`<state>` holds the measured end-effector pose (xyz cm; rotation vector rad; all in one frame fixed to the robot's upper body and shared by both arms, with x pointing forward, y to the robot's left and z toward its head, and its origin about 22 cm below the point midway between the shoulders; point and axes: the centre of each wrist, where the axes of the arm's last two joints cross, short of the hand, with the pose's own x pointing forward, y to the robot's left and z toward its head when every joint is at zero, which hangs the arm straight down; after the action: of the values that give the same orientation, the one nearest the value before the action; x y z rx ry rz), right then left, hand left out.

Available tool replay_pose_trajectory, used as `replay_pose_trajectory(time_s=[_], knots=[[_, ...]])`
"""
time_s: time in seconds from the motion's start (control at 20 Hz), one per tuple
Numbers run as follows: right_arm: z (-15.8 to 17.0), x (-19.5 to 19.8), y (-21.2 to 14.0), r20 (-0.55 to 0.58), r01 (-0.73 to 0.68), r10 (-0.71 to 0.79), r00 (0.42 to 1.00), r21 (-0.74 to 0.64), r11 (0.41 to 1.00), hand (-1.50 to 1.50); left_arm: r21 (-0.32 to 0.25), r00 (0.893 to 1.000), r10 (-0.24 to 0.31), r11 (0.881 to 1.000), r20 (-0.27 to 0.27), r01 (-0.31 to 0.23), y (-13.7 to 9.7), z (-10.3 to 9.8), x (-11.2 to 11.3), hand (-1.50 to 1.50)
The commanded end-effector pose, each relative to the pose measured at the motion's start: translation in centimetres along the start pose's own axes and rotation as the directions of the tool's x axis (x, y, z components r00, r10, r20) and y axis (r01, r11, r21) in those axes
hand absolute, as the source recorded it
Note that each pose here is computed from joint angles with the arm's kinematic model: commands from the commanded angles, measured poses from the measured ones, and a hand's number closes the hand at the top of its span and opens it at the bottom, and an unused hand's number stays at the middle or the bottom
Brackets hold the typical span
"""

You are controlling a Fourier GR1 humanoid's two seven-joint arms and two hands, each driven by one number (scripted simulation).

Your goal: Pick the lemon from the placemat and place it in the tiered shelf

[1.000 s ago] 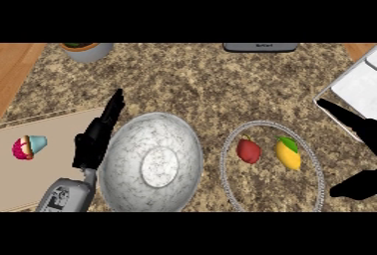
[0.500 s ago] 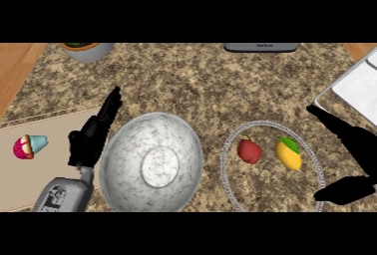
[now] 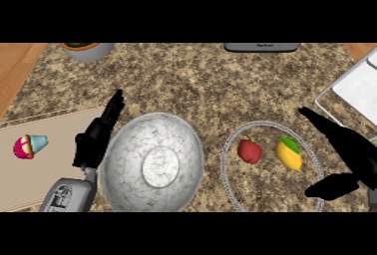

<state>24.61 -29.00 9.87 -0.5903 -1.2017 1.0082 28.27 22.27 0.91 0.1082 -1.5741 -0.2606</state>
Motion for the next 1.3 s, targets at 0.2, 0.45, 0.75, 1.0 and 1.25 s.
replay_pose_trajectory(time_s=[0.2,0.45,0.75,1.0,1.25], knots=[[-0.3,0.2,1.3,-0.021,-0.035,0.036,0.999,0.008,0.999,-1.5,-0.001,1.0,0.009,1.0,-0.007,-0.009,0.3,0.4,-0.3,0.0],[-2.5,-2.6,-0.1,-0.061,-0.05,0.051,0.997,0.03,0.998,-1.5,0.0,1.0,0.007,1.0,0.017,-0.007,-0.6,0.6,-0.2,0.0],[-3.0,-0.4,1.8,-0.069,-0.067,0.07,0.995,0.033,0.997,-1.5,0.001,1.0,0.005,1.0,0.015,-0.005,1.0,0.2,0.1,0.0],[-3.1,-2.6,3.7,-0.074,-0.087,0.09,0.993,0.037,0.995,-1.5,0.007,1.0,0.003,1.0,-0.007,-0.003,-0.1,-0.2,-1.1,0.0],[-4.9,-3.9,3.8,-0.09,-0.094,0.098,0.991,0.049,0.994,-1.5,0.004,1.0,-0.001,1.0,0.011,0.001,-0.6,0.1,0.4,0.0]])
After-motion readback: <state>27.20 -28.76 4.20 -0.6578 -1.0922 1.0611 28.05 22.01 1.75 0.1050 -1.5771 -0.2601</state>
